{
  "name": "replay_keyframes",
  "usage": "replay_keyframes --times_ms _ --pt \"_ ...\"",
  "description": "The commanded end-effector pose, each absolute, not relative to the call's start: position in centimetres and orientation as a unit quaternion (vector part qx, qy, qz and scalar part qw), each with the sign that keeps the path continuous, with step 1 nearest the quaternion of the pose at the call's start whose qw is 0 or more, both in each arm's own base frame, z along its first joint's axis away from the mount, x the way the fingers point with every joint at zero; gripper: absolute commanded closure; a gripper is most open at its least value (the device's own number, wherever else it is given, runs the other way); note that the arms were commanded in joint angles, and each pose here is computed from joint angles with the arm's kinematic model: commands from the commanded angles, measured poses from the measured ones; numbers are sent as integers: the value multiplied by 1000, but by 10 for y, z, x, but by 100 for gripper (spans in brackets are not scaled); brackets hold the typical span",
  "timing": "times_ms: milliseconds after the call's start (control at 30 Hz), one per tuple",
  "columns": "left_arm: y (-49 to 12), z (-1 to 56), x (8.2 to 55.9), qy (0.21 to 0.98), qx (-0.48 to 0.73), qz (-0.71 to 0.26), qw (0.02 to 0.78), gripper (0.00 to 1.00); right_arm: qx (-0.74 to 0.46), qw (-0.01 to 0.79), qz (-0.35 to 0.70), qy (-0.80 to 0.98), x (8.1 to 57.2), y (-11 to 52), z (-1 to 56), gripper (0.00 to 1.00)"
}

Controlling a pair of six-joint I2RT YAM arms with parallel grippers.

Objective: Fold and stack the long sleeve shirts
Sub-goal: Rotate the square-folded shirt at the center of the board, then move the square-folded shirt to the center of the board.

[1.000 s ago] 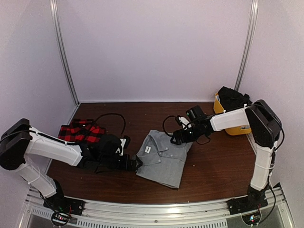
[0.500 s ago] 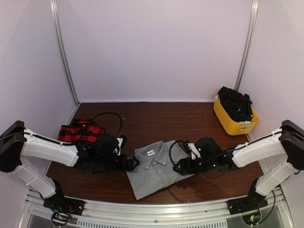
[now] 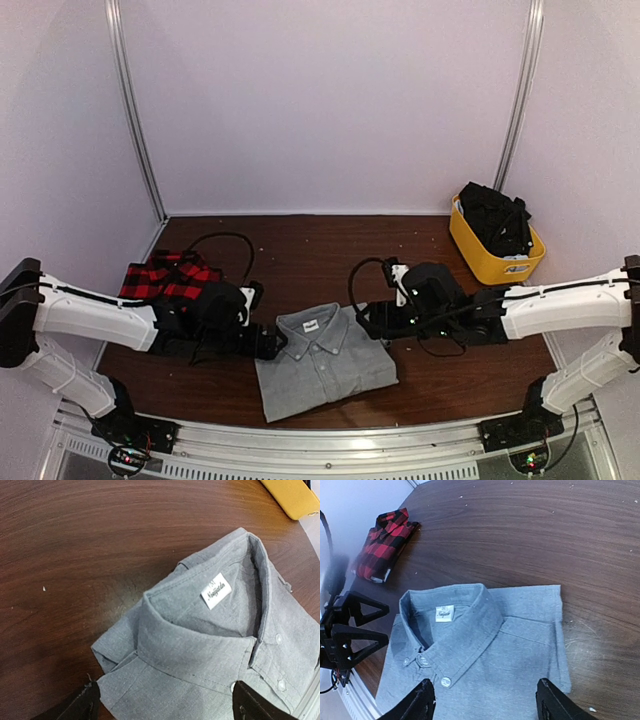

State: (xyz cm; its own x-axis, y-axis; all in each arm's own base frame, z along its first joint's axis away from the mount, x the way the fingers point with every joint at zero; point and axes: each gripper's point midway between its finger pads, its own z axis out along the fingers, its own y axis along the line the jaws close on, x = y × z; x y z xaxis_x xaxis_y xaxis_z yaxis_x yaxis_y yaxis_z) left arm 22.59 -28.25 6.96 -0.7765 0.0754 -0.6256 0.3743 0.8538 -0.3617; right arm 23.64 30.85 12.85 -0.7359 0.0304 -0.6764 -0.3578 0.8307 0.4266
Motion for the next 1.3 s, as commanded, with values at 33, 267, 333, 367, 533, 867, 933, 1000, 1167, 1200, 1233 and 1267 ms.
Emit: replay_keyframes --times_ms 33,267,333,367,533,867,933,1000,1167,1200,1233,1267 --pt "-285 74 223 901 148 -235 334 7 -199 306 288 885 209 338 110 32" --pt "-279 63 224 907 152 -212 332 7 -289 235 283 884 159 363 67 37" --pt "-276 57 226 911 153 -196 330 7 -287 227 269 891 156 360 54 38" --pt "-274 55 227 912 154 -189 330 7 -282 226 265 894 157 358 49 37" --pt "-263 62 237 914 152 -145 348 6 -237 230 236 914 167 347 30 38" --pt "-248 83 255 916 117 -167 346 4 -75 240 225 941 202 344 3 37" --pt "-233 94 267 914 100 -156 360 4 -47 243 226 942 210 339 -1 37" --pt "-215 103 283 914 78 -140 373 3 -23 248 220 943 217 331 -3 37" --pt "-157 108 324 917 13 -84 389 3 16 248 212 945 221 311 -12 37" --pt "-145 108 331 917 1 -73 392 2 22 248 213 945 219 307 -13 37" --pt "-132 104 338 918 -14 -62 392 2 28 247 217 944 217 305 -13 37" --pt "-122 102 345 918 -26 -59 390 2 34 246 221 943 215 301 -15 37"
